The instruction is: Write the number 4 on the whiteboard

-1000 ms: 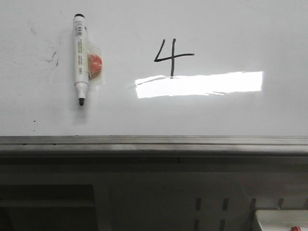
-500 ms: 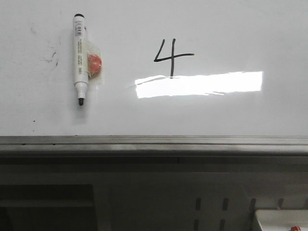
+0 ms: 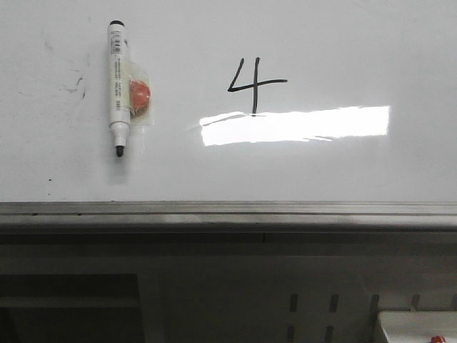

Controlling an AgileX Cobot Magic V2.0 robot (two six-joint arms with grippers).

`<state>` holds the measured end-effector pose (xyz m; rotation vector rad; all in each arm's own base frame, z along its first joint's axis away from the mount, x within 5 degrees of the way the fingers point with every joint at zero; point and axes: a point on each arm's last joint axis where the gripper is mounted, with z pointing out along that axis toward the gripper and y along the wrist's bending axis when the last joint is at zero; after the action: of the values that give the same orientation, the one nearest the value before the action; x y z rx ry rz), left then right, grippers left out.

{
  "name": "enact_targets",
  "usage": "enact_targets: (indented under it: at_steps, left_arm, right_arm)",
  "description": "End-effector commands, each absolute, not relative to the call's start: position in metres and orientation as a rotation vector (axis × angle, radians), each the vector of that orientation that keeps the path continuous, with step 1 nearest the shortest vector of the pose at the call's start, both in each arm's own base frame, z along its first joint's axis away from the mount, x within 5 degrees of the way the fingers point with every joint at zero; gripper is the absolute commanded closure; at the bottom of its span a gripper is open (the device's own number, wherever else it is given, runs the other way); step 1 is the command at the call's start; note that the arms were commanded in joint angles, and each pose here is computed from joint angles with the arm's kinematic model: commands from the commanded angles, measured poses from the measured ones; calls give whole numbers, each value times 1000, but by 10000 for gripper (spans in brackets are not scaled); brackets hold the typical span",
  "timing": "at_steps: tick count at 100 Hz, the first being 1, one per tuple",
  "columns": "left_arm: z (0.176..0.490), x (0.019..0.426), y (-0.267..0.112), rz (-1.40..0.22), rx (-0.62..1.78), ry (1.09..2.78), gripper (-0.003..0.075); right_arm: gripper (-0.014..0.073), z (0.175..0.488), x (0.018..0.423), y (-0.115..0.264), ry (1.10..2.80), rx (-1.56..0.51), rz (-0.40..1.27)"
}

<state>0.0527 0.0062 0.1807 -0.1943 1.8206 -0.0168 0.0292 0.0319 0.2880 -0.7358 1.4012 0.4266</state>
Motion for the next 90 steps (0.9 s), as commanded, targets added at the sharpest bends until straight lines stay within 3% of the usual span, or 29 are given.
enact_targets:
  at_steps: [1,29,42,68,90]
  left_arm:
    - [173,53,6,-28,-201,1799,741]
    - [173,53,6,-28,-201,1799,741]
    - [173,53,6,-28,-201,1799,741]
    - [173,53,6,-28,-201,1799,741]
    - [173,53,6,-28,-201,1799,741]
  right_arm:
    - [659,302,29,30,1328,-685,421]
    - [659,305,30,29,1302,-668,399]
    - [659,302,35,24,1375,-523,388]
    - [659,273,51,13,1459,-254,119]
    - [659,230,62,0,1505,-41,-45]
